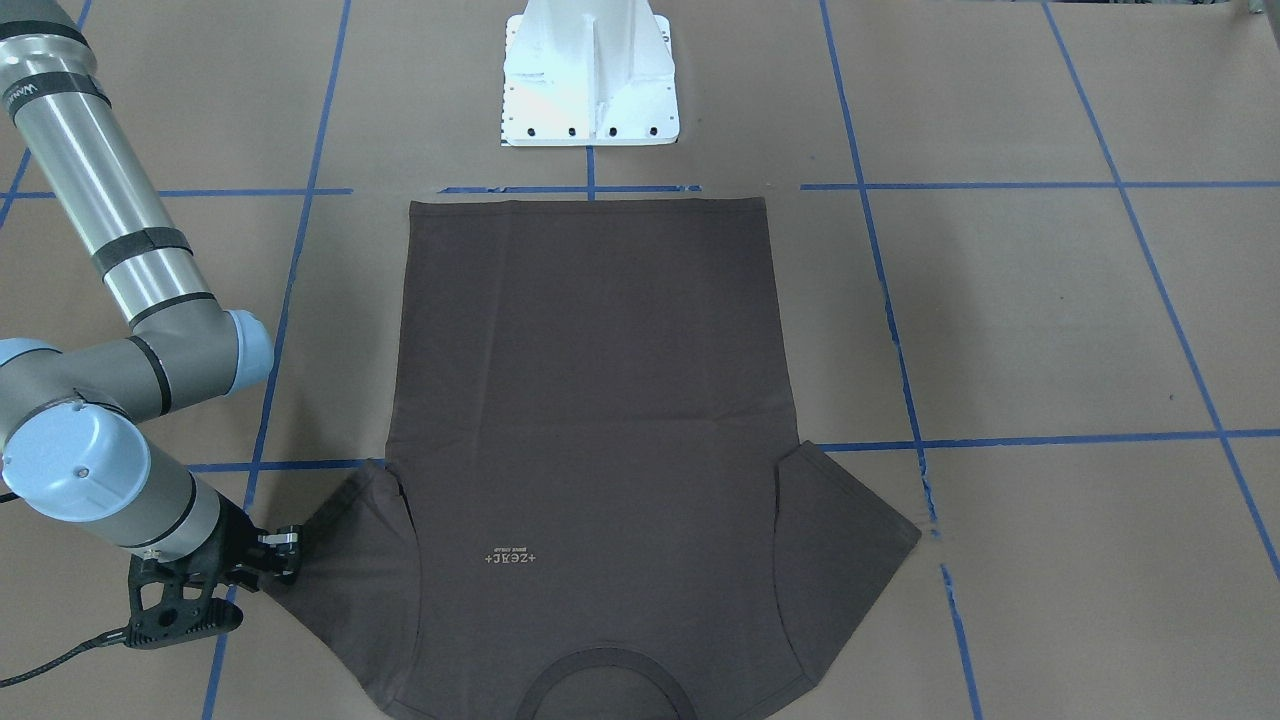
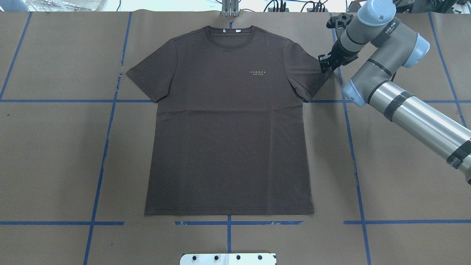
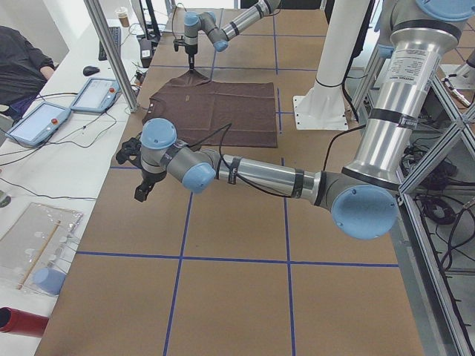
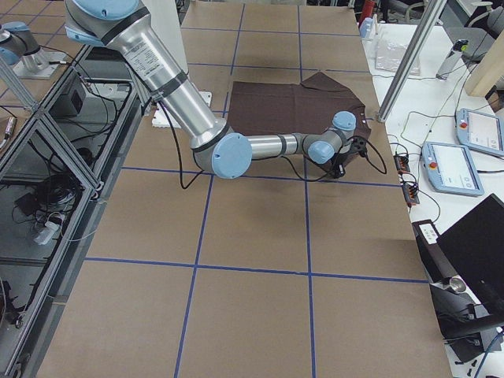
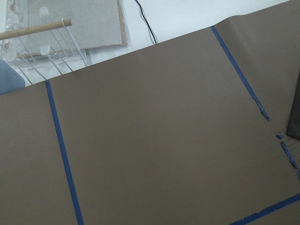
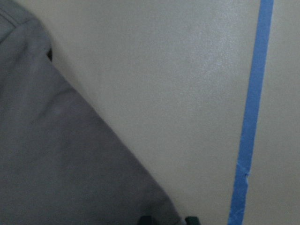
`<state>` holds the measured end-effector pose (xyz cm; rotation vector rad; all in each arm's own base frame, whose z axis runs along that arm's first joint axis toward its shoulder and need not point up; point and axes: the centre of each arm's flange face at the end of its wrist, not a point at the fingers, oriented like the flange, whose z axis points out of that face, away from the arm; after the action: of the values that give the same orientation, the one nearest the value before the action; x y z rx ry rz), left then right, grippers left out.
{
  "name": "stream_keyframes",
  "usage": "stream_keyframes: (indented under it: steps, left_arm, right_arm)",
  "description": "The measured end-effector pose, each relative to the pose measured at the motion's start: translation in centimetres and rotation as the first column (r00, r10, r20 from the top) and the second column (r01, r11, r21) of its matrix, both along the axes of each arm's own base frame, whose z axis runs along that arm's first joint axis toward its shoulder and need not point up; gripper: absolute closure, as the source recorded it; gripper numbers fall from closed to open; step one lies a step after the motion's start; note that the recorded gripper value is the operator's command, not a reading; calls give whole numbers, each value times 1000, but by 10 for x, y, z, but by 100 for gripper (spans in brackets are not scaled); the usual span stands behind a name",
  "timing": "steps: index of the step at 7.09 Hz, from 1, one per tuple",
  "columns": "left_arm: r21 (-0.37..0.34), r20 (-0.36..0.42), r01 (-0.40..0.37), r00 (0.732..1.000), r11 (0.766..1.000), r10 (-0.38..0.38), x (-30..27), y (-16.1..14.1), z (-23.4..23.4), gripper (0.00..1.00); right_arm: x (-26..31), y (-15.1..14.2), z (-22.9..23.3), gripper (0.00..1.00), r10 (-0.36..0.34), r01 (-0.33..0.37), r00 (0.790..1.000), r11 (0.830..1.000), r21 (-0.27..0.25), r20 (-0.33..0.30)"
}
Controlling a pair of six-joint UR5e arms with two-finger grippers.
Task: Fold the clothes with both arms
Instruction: 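Reach the right gripper to the sleeve nearest it and grasp it, then fold the sleeve onto the shirt body with the right gripper while the left arm approaches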
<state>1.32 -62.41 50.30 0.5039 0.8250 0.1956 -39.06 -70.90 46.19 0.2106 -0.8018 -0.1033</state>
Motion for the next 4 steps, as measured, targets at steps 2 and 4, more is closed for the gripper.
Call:
stream_keyframes:
  steps: [2,4]
  left_arm:
    - [-1,0,0,1000,1000,0,0,-3,-2,1]
    - [-4,1,0,1000,1000,0,1,-4,-1,1]
  right_arm:
    - [-4,-6,-27,100,2,-3,1000,1000,28,22]
    - [-6,-5,-82,100,-5,-3,997,995,98,79]
